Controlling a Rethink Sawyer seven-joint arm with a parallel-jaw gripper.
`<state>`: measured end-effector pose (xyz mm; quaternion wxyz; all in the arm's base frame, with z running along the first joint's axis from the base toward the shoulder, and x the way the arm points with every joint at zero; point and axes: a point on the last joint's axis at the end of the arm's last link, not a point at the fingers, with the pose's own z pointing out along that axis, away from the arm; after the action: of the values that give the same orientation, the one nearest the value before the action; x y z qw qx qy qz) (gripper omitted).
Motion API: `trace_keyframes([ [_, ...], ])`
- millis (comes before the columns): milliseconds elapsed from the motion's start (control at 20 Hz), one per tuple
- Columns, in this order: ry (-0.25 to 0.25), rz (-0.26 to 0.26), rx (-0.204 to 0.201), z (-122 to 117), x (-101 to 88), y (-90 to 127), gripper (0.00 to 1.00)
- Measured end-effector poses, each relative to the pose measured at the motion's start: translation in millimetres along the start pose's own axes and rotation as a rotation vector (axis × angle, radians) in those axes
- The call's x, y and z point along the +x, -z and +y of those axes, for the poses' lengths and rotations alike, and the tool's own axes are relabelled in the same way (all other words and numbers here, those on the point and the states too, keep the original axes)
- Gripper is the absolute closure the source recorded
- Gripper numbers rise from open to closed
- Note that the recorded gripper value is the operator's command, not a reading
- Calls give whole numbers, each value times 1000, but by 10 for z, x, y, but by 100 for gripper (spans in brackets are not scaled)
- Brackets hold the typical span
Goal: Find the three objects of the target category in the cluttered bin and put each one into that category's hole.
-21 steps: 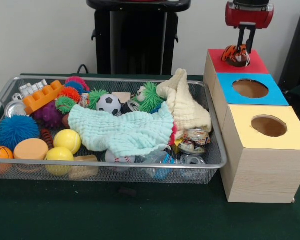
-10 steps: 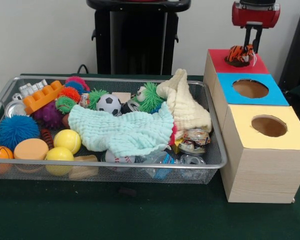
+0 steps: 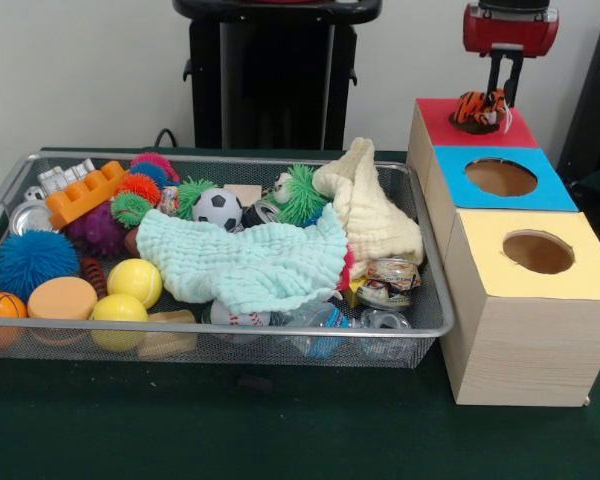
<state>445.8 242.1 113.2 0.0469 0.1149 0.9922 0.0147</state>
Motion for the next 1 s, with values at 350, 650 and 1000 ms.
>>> trace_keyframes([
  [350, -22, -14, 6, -114, -28, -21, 100],
  [650, -39, -12, 6, -179, -71, -30, 0],
  [1000, -38, -10, 6, -179, -53, -31, 0],
])
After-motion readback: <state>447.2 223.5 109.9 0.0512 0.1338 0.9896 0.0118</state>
